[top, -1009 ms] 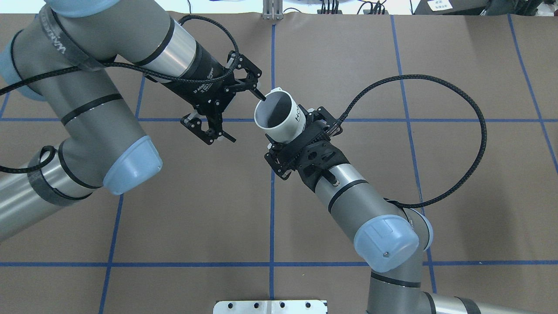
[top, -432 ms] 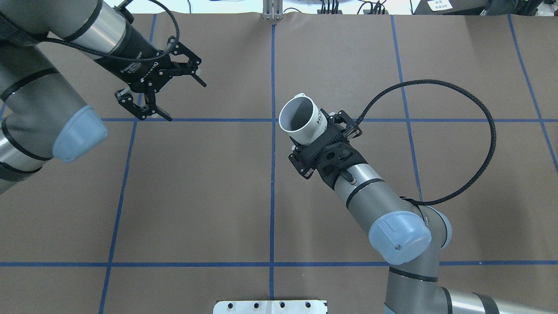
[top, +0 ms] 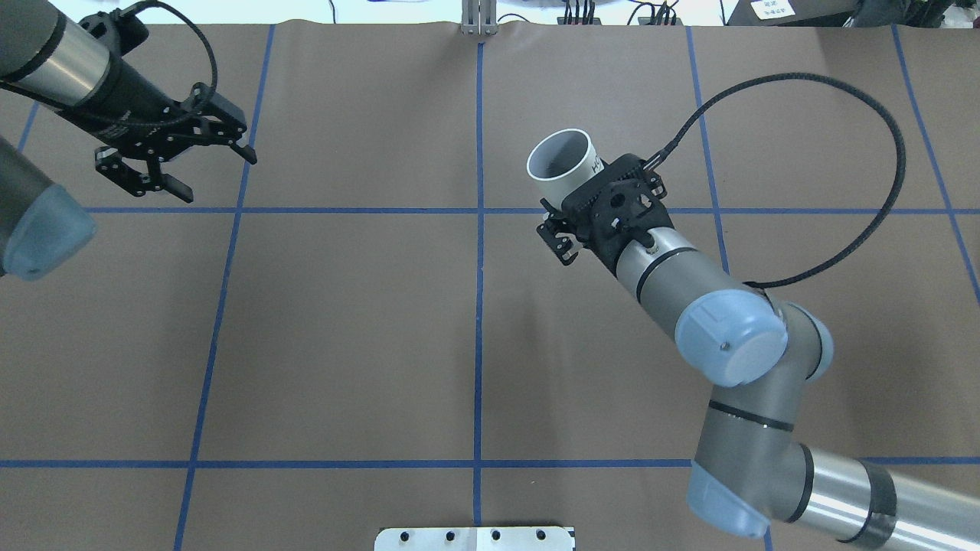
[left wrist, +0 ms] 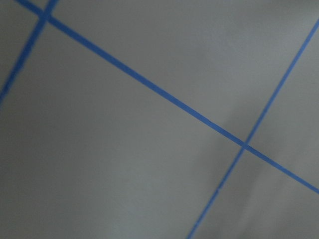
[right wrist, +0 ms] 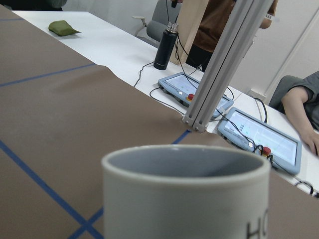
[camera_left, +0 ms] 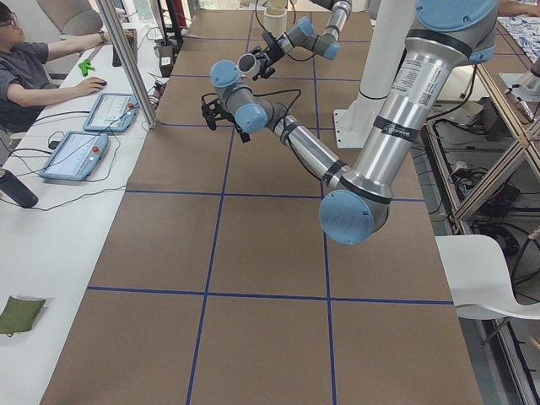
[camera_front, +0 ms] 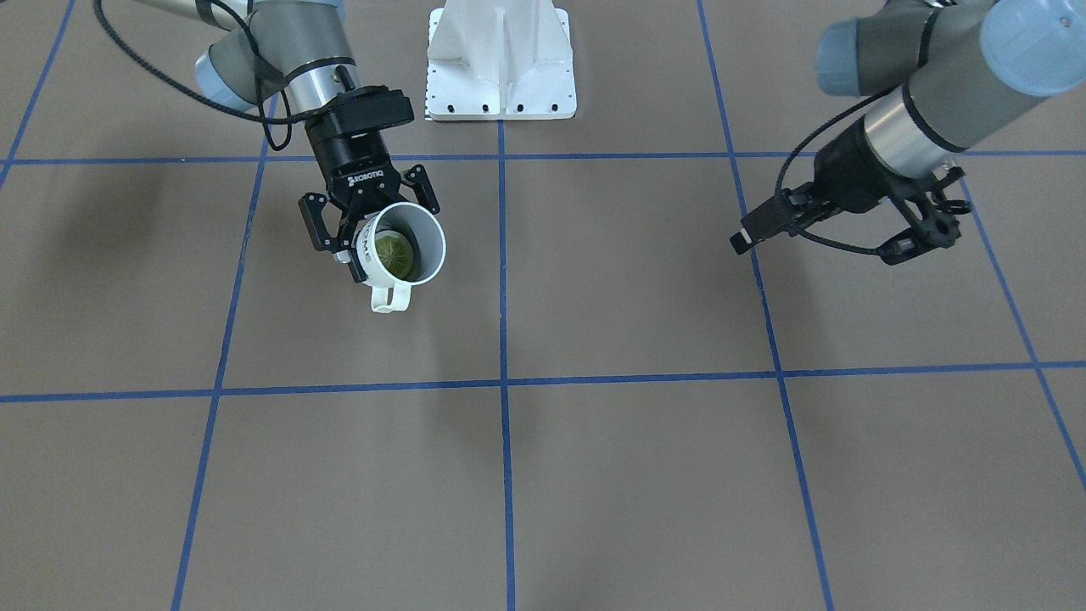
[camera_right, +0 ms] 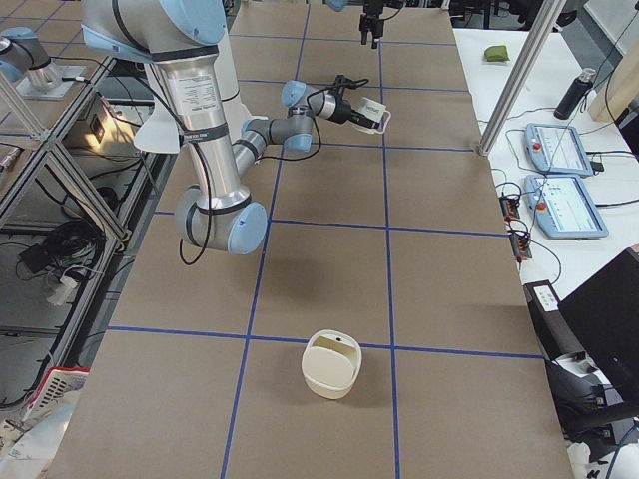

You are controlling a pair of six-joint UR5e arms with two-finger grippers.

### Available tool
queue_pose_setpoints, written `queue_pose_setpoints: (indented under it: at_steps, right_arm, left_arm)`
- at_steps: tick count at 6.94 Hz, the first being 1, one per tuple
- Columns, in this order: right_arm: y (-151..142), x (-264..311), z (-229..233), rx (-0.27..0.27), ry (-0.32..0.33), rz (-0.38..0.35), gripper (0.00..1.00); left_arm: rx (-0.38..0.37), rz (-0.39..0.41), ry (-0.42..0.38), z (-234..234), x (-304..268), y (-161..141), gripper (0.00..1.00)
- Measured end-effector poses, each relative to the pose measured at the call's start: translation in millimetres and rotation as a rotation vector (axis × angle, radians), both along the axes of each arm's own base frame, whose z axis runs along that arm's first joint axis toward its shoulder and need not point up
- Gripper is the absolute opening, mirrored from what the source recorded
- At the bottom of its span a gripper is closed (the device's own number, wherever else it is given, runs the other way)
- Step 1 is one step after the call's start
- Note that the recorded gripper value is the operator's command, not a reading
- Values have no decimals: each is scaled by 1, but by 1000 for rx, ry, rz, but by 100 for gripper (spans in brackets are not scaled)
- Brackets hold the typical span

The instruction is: Left arm hands cup to right arm to dump lemon

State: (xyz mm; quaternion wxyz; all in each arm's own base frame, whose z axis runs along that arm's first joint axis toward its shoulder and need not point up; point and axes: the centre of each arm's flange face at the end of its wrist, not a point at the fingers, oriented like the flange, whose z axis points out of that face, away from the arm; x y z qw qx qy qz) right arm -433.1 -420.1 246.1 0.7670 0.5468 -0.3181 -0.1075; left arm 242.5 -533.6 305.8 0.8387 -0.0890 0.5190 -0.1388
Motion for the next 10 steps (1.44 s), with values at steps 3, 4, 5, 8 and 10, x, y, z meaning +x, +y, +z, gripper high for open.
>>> queue_pose_setpoints:
  at_steps: [3, 4, 5, 8, 10]
  right_arm:
    - [-72, 93, 15, -141, -24, -80, 18]
    - [-80, 120, 22, -157, -31, -73, 19]
    - [-81, 147, 34, -167, -39, -66, 19]
    - [-35, 222, 139, -193, -138, -19, 17]
    - [13, 280, 208, -240, -231, 33, 17]
  left_arm:
    - [341, 184, -208, 96, -76, -9, 100]
    - [444, 255, -298, 126, -95, -7, 100]
    - [514, 312, -363, 150, -113, -5, 100]
    - [558, 365, -408, 174, -133, -5, 100]
    - [561, 367, -407, 174, -133, -4, 100]
